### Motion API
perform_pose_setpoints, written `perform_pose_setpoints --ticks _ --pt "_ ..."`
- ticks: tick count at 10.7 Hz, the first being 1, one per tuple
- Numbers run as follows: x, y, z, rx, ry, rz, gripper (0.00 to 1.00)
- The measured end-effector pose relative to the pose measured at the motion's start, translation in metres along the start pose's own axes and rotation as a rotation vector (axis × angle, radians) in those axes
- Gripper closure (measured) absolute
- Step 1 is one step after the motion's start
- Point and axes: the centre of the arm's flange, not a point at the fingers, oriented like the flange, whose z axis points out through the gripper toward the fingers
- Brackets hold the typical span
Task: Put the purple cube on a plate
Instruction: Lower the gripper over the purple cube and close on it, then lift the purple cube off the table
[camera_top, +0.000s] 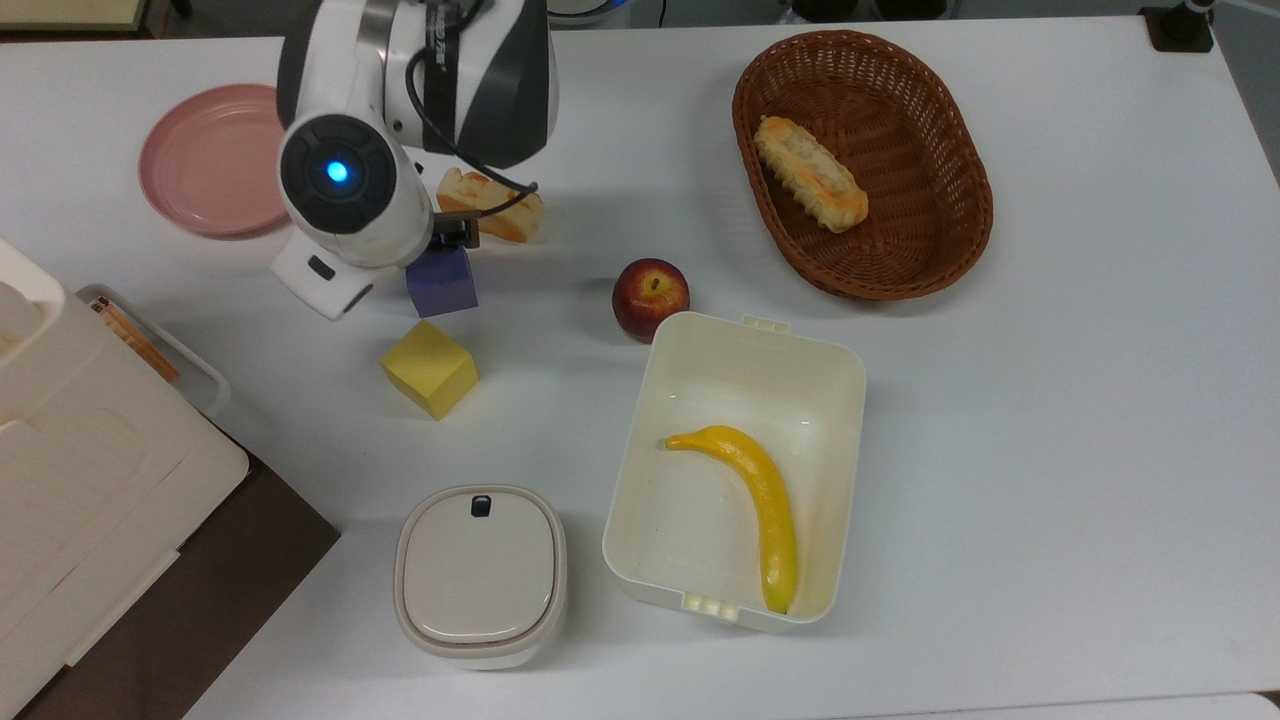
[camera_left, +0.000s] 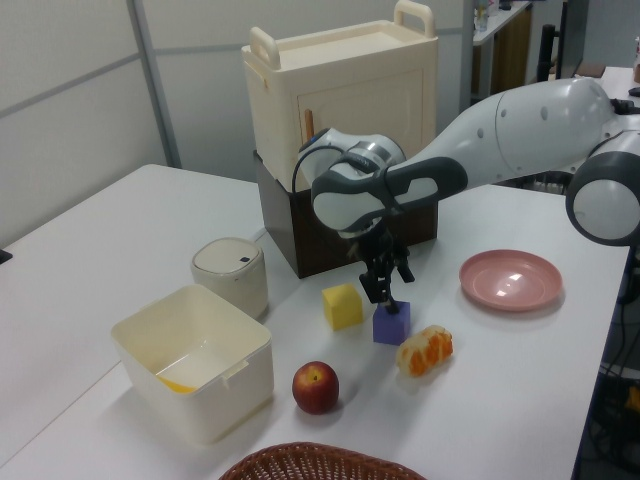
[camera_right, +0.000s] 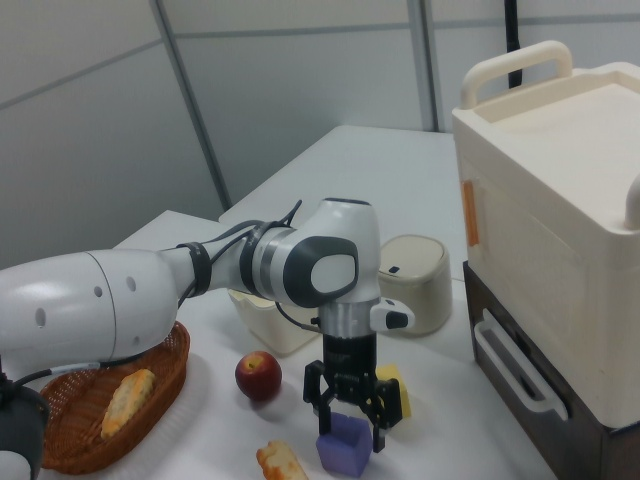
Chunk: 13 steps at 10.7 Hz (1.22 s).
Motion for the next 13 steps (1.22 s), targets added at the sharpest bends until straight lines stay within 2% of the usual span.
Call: perform_pose_setpoints --ticks 5,12,13 --pt "0.008 -0.032 0.01 -0.007 -0.022 -0.036 0.0" --pt "0.017 -0.047 0.013 -0.003 -0.003 -0.054 0.0" --pt "0.019 -0.047 0.012 -0.005 0.013 -0.053 0.03"
